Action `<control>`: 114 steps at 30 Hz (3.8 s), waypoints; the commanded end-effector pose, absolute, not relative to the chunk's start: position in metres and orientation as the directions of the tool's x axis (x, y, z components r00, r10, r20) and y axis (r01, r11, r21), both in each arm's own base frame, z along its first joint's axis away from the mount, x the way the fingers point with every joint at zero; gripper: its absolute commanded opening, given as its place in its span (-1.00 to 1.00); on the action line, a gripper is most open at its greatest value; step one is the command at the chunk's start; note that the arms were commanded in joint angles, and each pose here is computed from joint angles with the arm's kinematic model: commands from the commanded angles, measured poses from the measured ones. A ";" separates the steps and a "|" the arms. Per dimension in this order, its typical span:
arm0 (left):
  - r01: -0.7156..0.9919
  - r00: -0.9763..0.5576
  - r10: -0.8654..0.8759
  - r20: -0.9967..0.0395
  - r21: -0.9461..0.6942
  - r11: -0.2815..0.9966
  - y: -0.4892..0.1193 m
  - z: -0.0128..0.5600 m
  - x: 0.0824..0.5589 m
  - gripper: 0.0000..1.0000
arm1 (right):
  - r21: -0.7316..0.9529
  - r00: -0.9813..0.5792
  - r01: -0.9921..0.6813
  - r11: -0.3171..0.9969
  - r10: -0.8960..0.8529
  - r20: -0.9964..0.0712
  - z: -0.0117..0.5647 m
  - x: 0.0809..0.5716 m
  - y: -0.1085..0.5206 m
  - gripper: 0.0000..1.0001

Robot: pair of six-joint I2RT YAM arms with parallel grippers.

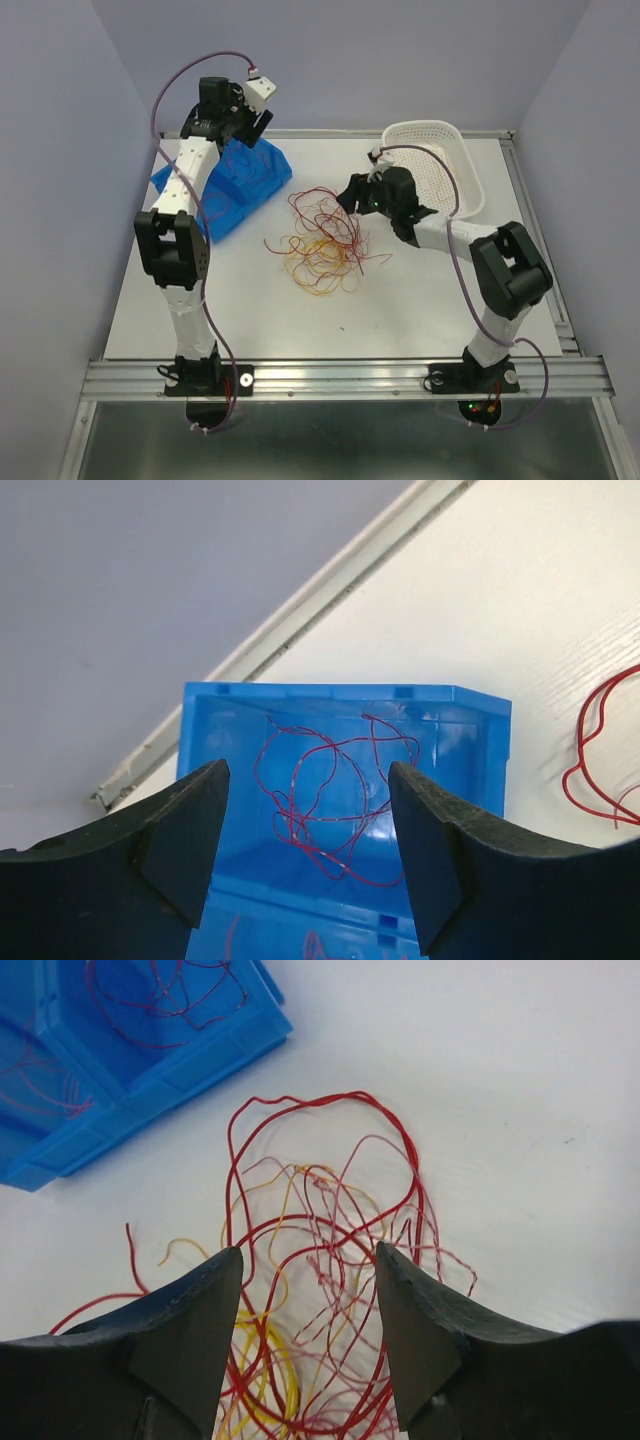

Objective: Untangle the cables
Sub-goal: Pick up the cable at the center of the board, then place the cable in the bin.

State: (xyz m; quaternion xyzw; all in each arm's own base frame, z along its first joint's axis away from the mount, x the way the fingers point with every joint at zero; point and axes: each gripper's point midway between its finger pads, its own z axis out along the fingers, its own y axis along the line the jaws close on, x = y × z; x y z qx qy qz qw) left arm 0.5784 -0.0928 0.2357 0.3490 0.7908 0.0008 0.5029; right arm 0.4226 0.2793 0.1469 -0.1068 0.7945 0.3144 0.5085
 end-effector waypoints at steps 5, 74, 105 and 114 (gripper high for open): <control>0.544 -0.125 0.510 -0.851 0.371 0.753 -0.099 0.294 0.526 0.53 | 0.323 -0.455 -0.439 0.839 0.103 -0.885 0.138 0.484 0.290 0.17; 0.942 0.335 -0.096 -0.938 0.332 0.042 -0.257 0.307 0.218 0.77 | 0.104 -0.074 -0.991 0.085 0.301 -0.951 0.476 0.200 0.280 -0.99; 0.958 0.285 -0.084 -0.955 0.283 0.034 -0.303 0.306 0.232 -0.09 | 0.112 -0.087 -0.992 0.066 0.306 -0.948 0.474 0.198 0.282 -0.99; 0.950 0.308 -0.057 -0.950 0.310 -0.028 -0.297 0.295 0.214 0.52 | 0.112 -0.087 -0.992 0.066 0.306 -0.948 0.473 0.195 0.280 -0.99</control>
